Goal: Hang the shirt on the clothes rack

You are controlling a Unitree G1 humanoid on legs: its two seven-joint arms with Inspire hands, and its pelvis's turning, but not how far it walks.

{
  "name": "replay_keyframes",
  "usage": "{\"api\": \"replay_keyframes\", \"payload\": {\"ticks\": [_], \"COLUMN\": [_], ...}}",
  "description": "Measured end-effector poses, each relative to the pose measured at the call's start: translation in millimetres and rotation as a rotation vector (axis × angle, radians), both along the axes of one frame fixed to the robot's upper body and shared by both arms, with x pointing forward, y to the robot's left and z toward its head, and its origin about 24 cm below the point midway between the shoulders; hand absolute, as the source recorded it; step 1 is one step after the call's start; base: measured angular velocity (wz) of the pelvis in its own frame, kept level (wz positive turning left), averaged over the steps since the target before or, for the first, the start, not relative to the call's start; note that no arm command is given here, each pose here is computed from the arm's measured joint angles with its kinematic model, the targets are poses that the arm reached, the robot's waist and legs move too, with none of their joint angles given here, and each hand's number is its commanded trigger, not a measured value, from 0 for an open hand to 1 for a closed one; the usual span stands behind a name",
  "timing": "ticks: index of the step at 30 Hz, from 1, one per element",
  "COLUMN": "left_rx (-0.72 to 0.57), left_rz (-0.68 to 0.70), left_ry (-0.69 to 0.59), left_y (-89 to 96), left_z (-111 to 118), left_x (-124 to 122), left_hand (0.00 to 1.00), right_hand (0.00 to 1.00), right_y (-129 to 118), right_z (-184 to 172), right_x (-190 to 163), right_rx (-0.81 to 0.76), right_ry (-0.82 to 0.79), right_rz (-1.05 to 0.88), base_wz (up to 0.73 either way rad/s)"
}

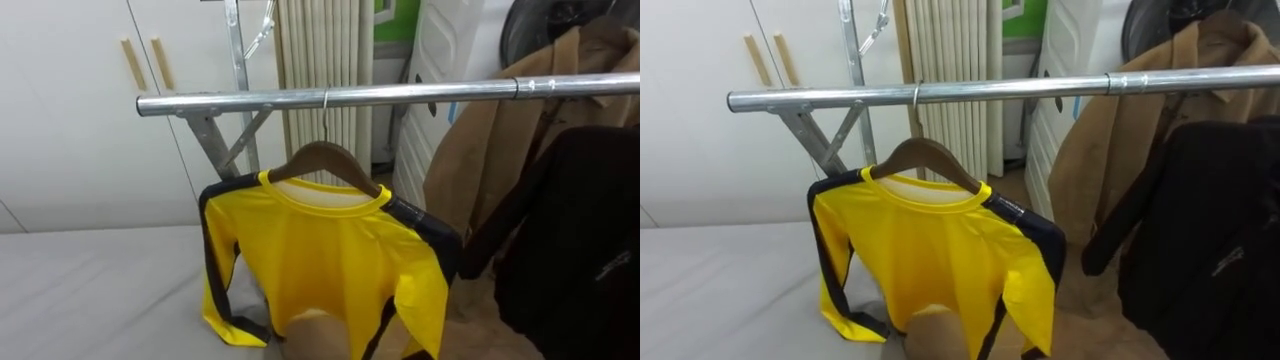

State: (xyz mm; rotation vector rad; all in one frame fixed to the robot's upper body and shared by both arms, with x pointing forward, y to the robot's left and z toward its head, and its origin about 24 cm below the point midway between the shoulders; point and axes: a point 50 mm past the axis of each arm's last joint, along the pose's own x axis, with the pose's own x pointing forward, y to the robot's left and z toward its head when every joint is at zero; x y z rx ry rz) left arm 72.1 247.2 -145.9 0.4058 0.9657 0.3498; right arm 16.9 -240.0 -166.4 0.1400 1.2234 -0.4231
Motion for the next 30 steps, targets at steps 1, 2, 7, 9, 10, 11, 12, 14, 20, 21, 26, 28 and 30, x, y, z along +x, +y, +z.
{"api": "replay_keyframes", "payload": {"ticks": [1,2,7,9,10,11,12,14,20,21,26,28,30], "left_rx": [-0.003,-0.004,-0.01,-0.011,-0.011,-0.012,-0.012,-0.013,-0.014,-0.014,-0.017,-0.019,-0.02], "left_rz": [0.002,0.002,0.002,0.003,0.003,0.004,0.006,0.006,0.006,0.005,0.004,0.002,0.003], "left_ry": [0.006,0.009,0.022,0.028,0.031,0.037,0.042,0.044,0.048,0.048,0.05,0.053,0.057], "left_y": [-0.9,-1.1,-1.4,-1.4,-1.4,-1.4,-1.3,-1.3,-1.1,-1.1,-1.1,-0.7,-0.7], "left_z": [-0.9,-1.2,-2.3,-2.8,-3.1,-3.6,-4.1,-4.3,-4.6,-4.5,-4.6,-4.7,-4.8], "left_x": [-1.4,-1.8,-3.7,-5.0,-5.5,-6.9,-7.9,-7.3,-7.5,-7.3,-7.0,-7.0,-6.2], "left_hand": [0.0,0.0,0.0,0.0,0.0,0.0,0.0,0.0,0.0,0.0,0.0,0.0,0.0], "right_hand": [0.0,0.0,0.0,0.0,0.0,0.0,0.0,0.0,0.0,0.0,0.0,0.0,0.0], "right_y": [0.3,0.3,0.5,0.9,1.0,1.1,1.2,1.6,3.1,3.1,3.0,2.9,2.8], "right_z": [-0.3,-0.4,-0.6,-1.1,-1.2,-1.3,-1.4,-1.7,-2.5,-2.5,-2.4,-2.4,-2.4], "right_x": [-0.7,-1.2,-1.9,-3.7,-4.1,-4.5,-4.7,-5.9,-7.1,-6.7,-2.7,-2.6,-2.3], "right_rx": [0.004,0.005,0.007,0.011,0.012,0.014,0.015,0.021,0.03,0.03,0.023,0.022,0.019], "right_ry": [0.008,0.011,0.017,0.03,0.033,0.038,0.038,0.04,0.059,0.058,0.054,0.054,0.055], "right_rz": [-0.002,-0.003,-0.008,-0.015,-0.016,-0.017,-0.019,-0.035,-0.034,-0.034,-0.027,-0.027,-0.029], "base_wz": [0.0,0.0,0.0,0.0,0.0,0.0,0.0,0.0,0.0,0.0,0.0,0.0,0.0]}}
